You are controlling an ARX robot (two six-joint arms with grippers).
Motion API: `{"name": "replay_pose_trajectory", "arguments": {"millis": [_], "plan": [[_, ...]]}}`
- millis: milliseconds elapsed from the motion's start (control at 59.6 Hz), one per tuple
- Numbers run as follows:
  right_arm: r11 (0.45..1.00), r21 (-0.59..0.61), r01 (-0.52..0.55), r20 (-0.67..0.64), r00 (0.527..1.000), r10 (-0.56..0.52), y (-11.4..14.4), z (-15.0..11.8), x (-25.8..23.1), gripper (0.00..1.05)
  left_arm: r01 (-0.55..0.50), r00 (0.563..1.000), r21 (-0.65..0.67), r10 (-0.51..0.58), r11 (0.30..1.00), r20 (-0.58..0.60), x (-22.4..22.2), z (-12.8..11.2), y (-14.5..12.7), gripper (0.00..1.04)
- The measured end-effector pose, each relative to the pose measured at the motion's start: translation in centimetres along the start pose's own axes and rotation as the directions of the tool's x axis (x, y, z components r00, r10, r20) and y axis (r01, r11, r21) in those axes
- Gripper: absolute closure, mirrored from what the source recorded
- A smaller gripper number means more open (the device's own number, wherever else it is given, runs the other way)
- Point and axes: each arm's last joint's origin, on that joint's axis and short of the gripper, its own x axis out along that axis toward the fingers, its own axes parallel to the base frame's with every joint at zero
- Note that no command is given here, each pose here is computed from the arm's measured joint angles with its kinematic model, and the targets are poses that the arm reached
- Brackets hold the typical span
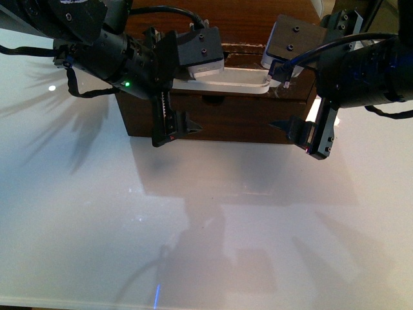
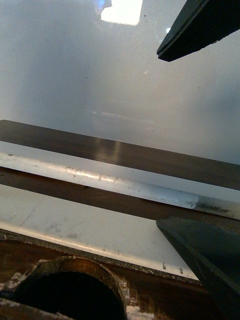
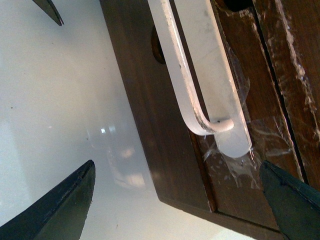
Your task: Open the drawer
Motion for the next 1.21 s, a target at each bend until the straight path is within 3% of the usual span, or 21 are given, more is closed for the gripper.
{"name": "replay_pose_trajectory", "arguments": {"millis": [352, 1208], "plan": [[0.996, -0.044, -0.079, 0.013, 0.997, 0.080, 1.6, 0.4, 1.9, 0.09, 0.003, 1.000, 0.007, -0.003, 1.000, -0.003, 0.0, 0.0, 0.0, 0.08], [0.991, -0.081, -0.106, 0.020, 0.994, 0.108, 0.7, 1.5, 4.0, 0.09, 0.019, 1.000, 0.026, -0.019, 0.999, -0.011, -0.1, -0.1, -0.1, 0.08]]}}
